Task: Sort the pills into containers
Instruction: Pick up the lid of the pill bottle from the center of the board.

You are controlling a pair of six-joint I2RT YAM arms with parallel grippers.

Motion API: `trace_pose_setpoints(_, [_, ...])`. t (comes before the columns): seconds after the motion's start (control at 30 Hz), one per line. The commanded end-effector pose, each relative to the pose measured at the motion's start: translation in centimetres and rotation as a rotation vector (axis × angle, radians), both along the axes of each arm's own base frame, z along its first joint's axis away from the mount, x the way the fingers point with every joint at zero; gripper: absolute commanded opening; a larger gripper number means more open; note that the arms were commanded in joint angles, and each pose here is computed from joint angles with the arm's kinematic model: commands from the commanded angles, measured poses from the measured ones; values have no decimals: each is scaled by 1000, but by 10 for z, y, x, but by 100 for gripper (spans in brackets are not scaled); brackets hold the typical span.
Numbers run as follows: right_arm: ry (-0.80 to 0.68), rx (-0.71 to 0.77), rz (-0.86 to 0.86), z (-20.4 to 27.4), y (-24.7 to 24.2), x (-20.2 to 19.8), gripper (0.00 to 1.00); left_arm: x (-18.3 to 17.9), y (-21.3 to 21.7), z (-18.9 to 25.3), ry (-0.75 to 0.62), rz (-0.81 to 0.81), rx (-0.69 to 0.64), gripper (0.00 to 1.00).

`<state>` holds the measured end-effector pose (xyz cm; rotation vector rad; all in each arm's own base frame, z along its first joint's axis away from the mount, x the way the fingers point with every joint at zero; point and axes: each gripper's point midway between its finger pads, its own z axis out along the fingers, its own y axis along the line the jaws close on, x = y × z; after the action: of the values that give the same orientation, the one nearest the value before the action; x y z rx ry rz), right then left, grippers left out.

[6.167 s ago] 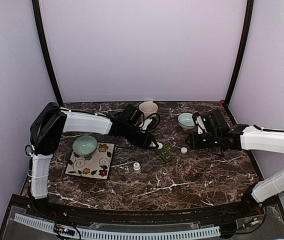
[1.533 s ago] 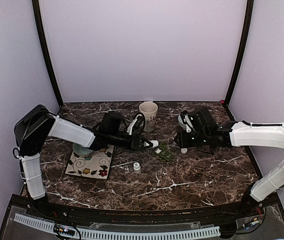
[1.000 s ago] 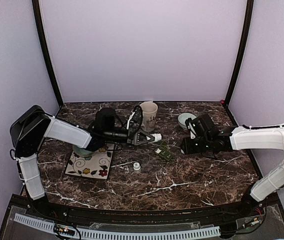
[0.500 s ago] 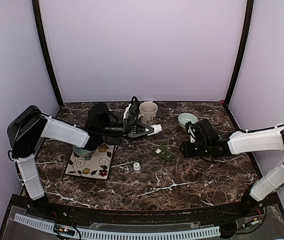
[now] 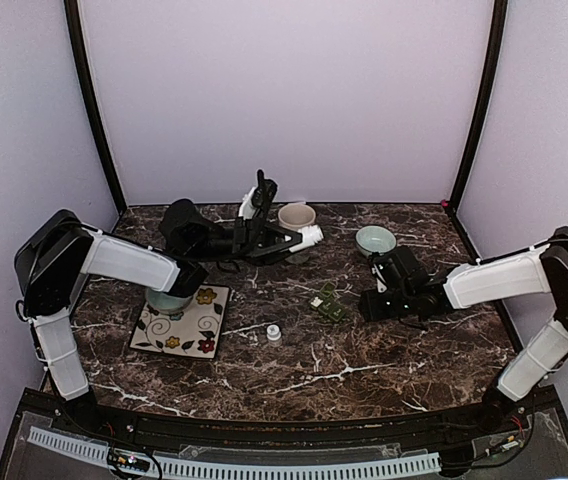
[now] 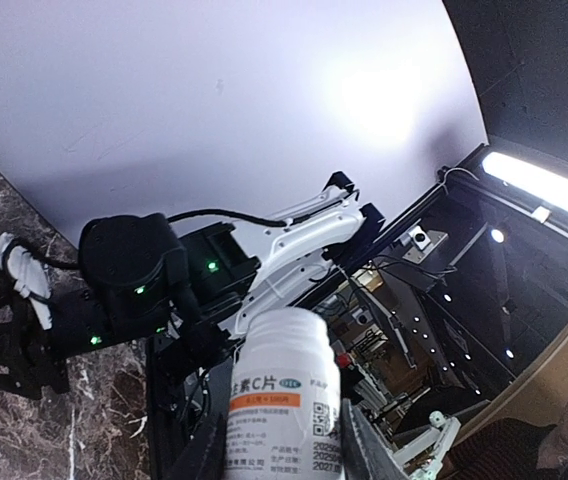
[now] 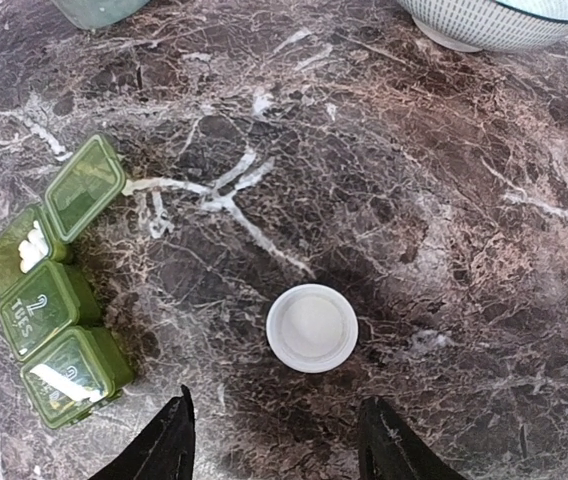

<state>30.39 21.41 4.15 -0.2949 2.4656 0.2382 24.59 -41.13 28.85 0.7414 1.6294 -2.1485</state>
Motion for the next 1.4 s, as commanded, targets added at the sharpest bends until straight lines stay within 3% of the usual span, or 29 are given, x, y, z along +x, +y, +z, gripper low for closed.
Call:
trace_pose_setpoints(0.0, [-40,10,-13,6,4,14,56,-15,13,56,-75,-55,-134,0])
trace_pose_setpoints(0.43, [-29,-14,-20,-8,4,24,56,-21,24,94,-52,-92,-269,0])
trace_pose_setpoints(0.9, [-20,-1,-27,-12,4,34,54,-25,25,114,-76,-114,-297,0])
trace_pose_setpoints(1.07, [2,-3,-20,-19,5,34,46,-25,24,114,-77,-114,-294,0])
trace_pose_setpoints(1.23, [23,-9,5,-23,6,31,27,-23,22,110,-72,-113,-287,0])
trace_pose_setpoints(1.37, [33,-22,20,-22,5,30,23,-24,23,106,-70,-113,-281,0])
